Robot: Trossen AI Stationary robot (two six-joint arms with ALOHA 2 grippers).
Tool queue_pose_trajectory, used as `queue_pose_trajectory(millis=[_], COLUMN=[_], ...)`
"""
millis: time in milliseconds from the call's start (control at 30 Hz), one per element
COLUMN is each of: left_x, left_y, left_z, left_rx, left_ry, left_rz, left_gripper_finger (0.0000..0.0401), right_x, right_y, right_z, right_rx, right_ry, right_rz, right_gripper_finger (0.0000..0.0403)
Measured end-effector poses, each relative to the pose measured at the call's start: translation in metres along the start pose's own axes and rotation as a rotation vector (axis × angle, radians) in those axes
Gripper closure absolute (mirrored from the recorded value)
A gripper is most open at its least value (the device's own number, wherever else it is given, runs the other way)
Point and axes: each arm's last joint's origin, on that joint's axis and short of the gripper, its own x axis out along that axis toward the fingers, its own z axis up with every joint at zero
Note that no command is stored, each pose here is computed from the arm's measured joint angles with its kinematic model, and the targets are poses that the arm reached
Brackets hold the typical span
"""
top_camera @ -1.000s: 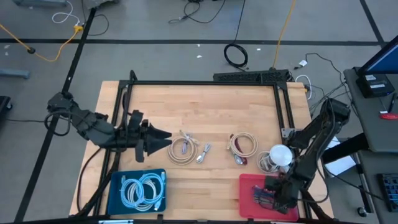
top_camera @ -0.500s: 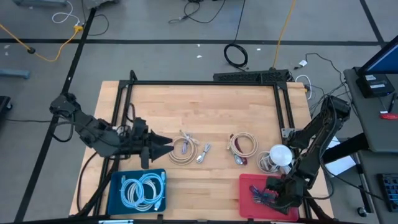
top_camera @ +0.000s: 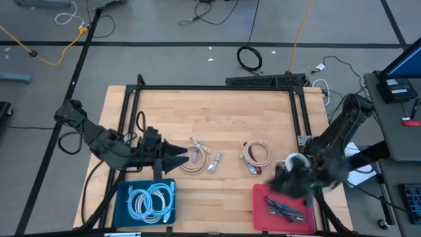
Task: Pick & Place USB Port
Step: Put the right light brown HDMI cable into the blue bin
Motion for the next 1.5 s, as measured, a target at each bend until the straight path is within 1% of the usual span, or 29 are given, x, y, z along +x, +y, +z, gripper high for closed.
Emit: queue_pose_trajectory(millis=[67, 100, 167, 233, 267, 333, 433, 533, 600, 667, 700, 733, 800, 867, 933, 1000, 1067, 1100, 1167, 1233, 1300, 1367, 1500], left_x=[0.001, 0.001, 0.001, 0.001, 0.0, 0.0, 0.0, 0.0, 0.002, 0.005, 0.006, 0.008, 0.012, 0.016, 0.019, 0.023, 0.024, 0.024, 0.026, 0.028, 0.027, 0.027, 0.025], left_y=[-0.002, -0.003, -0.006, -0.009, -0.011, -0.012, -0.012, -0.012, -0.012, -0.011, -0.012, -0.012, -0.012, -0.012, -0.012, -0.012, -0.013, -0.014, -0.014, -0.014, -0.015, -0.015, -0.016], left_z=[0.003, 0.004, 0.007, 0.009, 0.01, 0.012, 0.012, 0.011, 0.008, 0.004, 0.002, 0.0, -0.005, -0.011, -0.017, -0.022, -0.028, -0.03, -0.035, -0.038, -0.04, -0.039, -0.04], left_rx=[0.015, 0.018, 0.015, 0.016, 0.015, 0.003, -0.008, -0.009, -0.014, -0.008, -0.003, -0.006, -0.01, -0.012, -0.017, -0.022, -0.02, -0.016, -0.007, 0.001, 0.004, 0.001, 0.002], left_ry=[-0.02, -0.024, -0.037, -0.047, -0.052, -0.056, -0.054, -0.047, -0.038, -0.027, -0.019, -0.011, 0.006, 0.036, 0.072, 0.098, 0.12, 0.128, 0.14, 0.147, 0.153, 0.15, 0.146], left_rz=[-0.019, -0.035, -0.075, -0.112, -0.126, -0.15, -0.15, -0.144, -0.138, -0.13, -0.127, -0.129, -0.125, -0.121, -0.125, -0.126, -0.132, -0.133, -0.131, -0.125, -0.126, -0.131, -0.129], left_gripper_finger=[0.0171, 0.0171, 0.0171, 0.0171, 0.0171, 0.0171, 0.0171, 0.0171, 0.0171, 0.0171, 0.0171, 0.0171, 0.0171, 0.0171, 0.0171, 0.0171, 0.0171, 0.0171, 0.0171, 0.0171, 0.0171, 0.0171, 0.0171], right_x=[-0.002, -0.005, -0.011, -0.016, -0.018, -0.021, -0.018, -0.006, 0.004, 0.016, 0.023, 0.031, 0.046, 0.063, 0.079, 0.09, 0.094, 0.095, 0.094, 0.091, 0.086, 0.081, 0.069], right_y=[0.015, 0.02, 0.026, 0.028, 0.028, 0.029, 0.036, 0.049, 0.064, 0.081, 0.089, 0.093, 0.1, 0.099, 0.09, 0.07, 0.046, 0.033, 0.007, -0.016, -0.036, -0.051, -0.091], right_z=[0.027, 0.039, 0.057, 0.07, 0.076, 0.086, 0.107, 0.128, 0.144, 0.161, 0.167, 0.17, 0.173, 0.163, 0.145, 0.115, 0.085, 0.071, 0.047, 0.029, 0.016, 0.008, -0.008], right_rx=[-0.116, -0.174, -0.298, -0.42, -0.431, -0.417, -0.48, -0.607, -0.721, -0.851, -0.924, -0.995, -1.085, -1.158, -1.202, -1.203, -1.145, -1.108, -1.076, -1.053, -1.015, -0.962, -0.818], right_ry=[-0.233, -0.328, -0.484, -0.621, -0.676, -0.732, -0.777, -0.784, -0.744, -0.633, -0.55, -0.452, -0.286, -0.12, 0.059, 0.308, 0.566, 0.684, 0.872, 0.987, 1.041, 1.065, 1.197], right_rz=[0.066, 0.103, 0.192, 0.247, 0.267, 0.303, 0.303, 0.233, 0.164, 0.049, -0.036, -0.128, -0.277, -0.371, -0.425, -0.452, -0.501, -0.547, -0.669, -0.796, -0.878, -0.91, -0.945], right_gripper_finger=[0.0243, 0.0243, 0.0243, 0.0245, 0.0247, 0.0252, 0.0259, 0.0265, 0.0268, 0.027, 0.0272, 0.0273, 0.0276, 0.0278, 0.0278, 0.0278, 0.0278, 0.0279, 0.028, 0.0279, 0.0274, 0.0268, 0.0249])
